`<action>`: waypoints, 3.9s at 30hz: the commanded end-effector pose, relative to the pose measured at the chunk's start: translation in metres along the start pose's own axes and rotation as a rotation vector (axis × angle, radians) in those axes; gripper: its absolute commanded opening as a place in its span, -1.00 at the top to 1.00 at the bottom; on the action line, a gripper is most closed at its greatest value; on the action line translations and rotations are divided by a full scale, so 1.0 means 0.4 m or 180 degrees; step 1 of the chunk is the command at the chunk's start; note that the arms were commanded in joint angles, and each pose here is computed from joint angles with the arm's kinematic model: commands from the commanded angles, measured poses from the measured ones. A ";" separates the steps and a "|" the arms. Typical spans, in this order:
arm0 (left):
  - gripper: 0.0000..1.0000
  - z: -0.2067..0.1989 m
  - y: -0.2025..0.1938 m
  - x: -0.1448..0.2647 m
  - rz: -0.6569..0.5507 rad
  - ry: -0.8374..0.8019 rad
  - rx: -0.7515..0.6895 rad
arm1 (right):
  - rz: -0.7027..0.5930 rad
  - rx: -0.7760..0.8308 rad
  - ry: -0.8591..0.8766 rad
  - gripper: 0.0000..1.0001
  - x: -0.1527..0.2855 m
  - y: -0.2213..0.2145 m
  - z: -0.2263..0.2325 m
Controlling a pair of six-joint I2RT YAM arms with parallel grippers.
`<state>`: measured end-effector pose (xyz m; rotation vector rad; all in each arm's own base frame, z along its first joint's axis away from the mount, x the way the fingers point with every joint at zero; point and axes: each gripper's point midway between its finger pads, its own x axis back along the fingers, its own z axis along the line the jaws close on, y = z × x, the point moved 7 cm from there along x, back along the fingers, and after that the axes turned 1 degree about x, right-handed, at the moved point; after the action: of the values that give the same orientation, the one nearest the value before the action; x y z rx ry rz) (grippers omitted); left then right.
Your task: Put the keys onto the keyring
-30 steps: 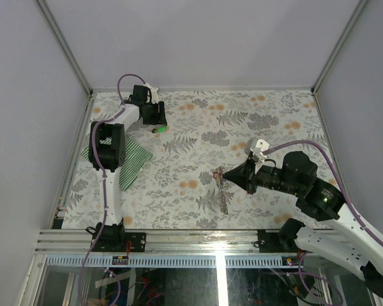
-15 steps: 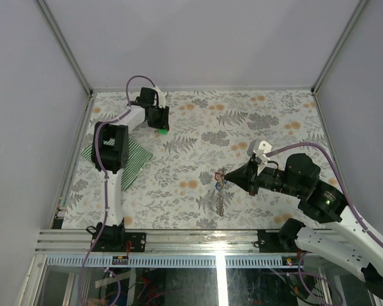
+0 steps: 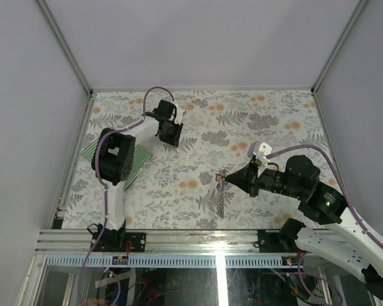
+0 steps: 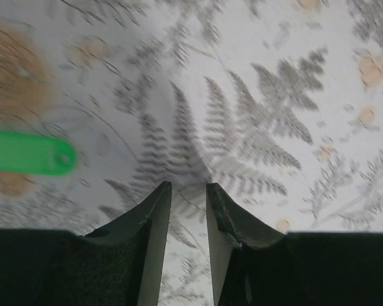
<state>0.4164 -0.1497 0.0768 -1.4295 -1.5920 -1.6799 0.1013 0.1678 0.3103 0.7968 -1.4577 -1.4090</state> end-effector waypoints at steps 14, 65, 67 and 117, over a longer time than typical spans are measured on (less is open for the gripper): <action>-0.04 0.196 0.109 0.107 -0.1025 0.0856 0.1381 | -0.0228 0.0058 -0.0041 1.00 0.005 0.042 0.000; 0.01 -0.118 -0.163 -0.024 -0.0052 0.0678 0.0245 | -0.0166 0.0042 -0.0023 1.00 -0.003 0.037 -0.002; 0.01 -0.148 -0.186 -0.018 -0.0020 0.0604 0.0182 | -0.0169 0.0038 -0.0025 1.00 -0.004 0.037 -0.003; 0.15 -0.351 -0.227 0.061 -0.0257 0.0405 -0.0231 | -0.0208 -0.0071 0.0009 1.00 -0.004 0.038 0.004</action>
<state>0.2671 -0.2407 0.0778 -1.3209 -1.5444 -1.8045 0.1010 0.1680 0.3028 0.7257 -1.4342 -1.4169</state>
